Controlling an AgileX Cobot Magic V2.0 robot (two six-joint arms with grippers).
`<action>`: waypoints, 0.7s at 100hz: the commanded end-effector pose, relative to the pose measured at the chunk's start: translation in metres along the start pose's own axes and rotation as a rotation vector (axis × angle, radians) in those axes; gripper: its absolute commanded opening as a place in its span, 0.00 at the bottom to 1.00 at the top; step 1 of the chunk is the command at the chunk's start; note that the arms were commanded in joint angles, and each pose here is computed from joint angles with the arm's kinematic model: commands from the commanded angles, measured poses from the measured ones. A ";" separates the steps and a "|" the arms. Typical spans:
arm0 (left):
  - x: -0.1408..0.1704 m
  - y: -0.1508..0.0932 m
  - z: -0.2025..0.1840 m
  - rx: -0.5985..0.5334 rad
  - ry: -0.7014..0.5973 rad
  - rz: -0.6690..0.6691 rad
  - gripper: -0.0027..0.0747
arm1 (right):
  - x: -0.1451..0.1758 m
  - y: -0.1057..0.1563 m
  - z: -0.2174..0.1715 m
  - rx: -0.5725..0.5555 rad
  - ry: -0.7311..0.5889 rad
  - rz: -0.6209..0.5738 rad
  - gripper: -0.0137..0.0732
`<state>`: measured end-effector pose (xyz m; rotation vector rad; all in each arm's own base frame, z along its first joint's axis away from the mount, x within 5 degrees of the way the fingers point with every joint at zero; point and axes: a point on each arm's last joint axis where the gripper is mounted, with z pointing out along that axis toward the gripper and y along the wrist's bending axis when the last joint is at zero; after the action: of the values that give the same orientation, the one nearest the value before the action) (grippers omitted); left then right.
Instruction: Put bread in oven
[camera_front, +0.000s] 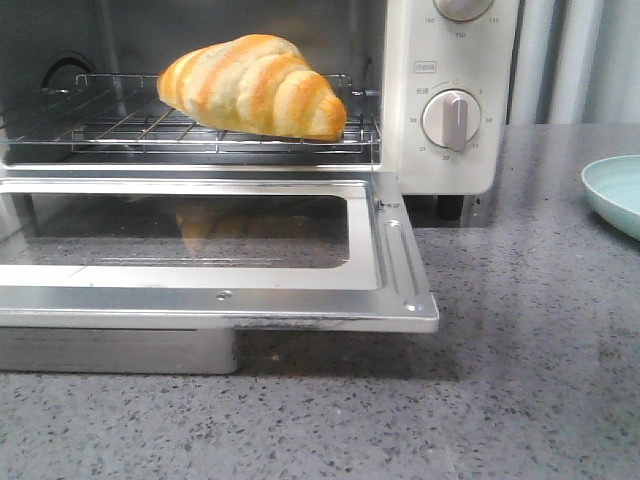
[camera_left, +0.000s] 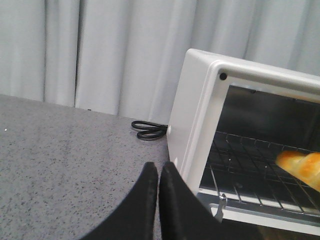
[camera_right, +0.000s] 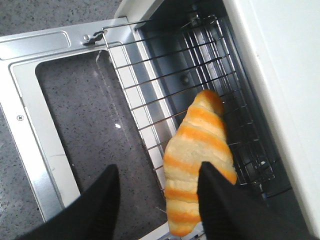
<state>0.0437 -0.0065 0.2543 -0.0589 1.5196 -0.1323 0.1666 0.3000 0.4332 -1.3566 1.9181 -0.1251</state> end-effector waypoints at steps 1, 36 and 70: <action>-0.011 0.001 -0.005 -0.020 -0.123 -0.024 0.01 | 0.010 -0.024 -0.040 0.057 -0.039 0.058 0.39; -0.006 0.002 -0.003 -0.022 -0.106 -0.025 0.01 | 0.028 -0.045 -0.069 0.086 -0.086 0.123 0.07; -0.006 0.002 -0.003 -0.022 -0.106 -0.025 0.01 | 0.056 -0.047 -0.024 0.105 0.099 0.131 0.07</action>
<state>0.0468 -0.0059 0.2442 -0.0692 1.5396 -0.1329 0.1828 0.2400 0.4322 -1.2168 2.0457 -0.1925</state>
